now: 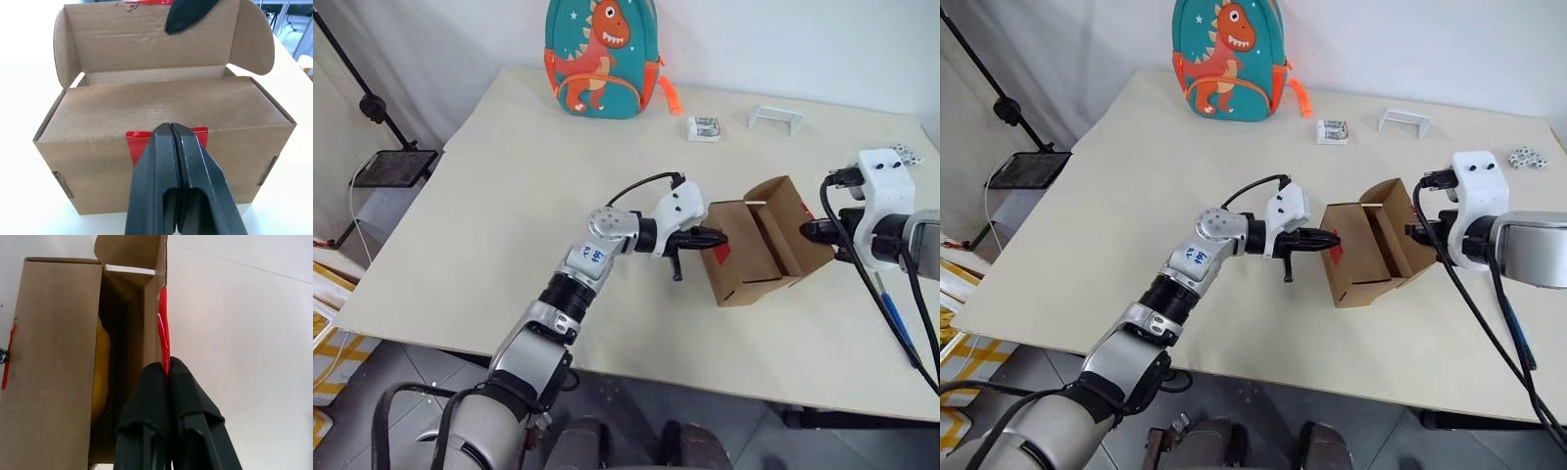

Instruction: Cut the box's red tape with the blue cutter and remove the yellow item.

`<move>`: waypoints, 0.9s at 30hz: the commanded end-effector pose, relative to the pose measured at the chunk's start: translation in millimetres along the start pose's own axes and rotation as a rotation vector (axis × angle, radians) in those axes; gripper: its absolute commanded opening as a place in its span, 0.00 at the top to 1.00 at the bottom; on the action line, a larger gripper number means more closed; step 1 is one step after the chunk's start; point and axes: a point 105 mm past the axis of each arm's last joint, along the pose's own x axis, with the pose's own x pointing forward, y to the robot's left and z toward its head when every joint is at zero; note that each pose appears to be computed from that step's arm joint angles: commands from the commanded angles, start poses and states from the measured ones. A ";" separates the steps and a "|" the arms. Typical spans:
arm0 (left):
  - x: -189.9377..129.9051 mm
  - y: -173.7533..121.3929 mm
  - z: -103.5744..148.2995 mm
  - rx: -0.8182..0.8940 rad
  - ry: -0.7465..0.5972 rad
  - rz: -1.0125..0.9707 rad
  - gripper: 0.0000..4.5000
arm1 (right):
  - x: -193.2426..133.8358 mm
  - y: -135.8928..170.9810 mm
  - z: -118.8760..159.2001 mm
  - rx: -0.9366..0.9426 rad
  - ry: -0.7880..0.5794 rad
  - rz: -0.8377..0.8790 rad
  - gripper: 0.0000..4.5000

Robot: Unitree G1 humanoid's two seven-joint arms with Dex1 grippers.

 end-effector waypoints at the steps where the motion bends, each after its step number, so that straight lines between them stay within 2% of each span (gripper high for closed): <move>1: -0.4 0.9 36.1 0.073 -0.058 -0.035 1.00 | -8.0 4.0 15.9 -0.014 -0.077 0.004 0.99; 6: 5.3 0.4 50.4 0.088 -0.085 -0.040 1.00 | -7.1 7.9 16.3 -0.031 -0.083 0.004 0.99; 9: 15.3 -0.3 50.3 0.082 -0.070 -0.042 1.00 | -6.3 11.3 15.4 -0.044 -0.082 0.007 0.99; 17: 37.0 -8.7 7.0 0.101 0.094 -0.058 1.00 | -4.3 7.2 11.2 -0.045 -0.068 -0.012 0.99; 27: 28.6 -12.9 -26.0 0.049 0.206 -0.050 1.00 | -13.3 -14.0 9.9 -0.030 -0.063 -0.044 0.99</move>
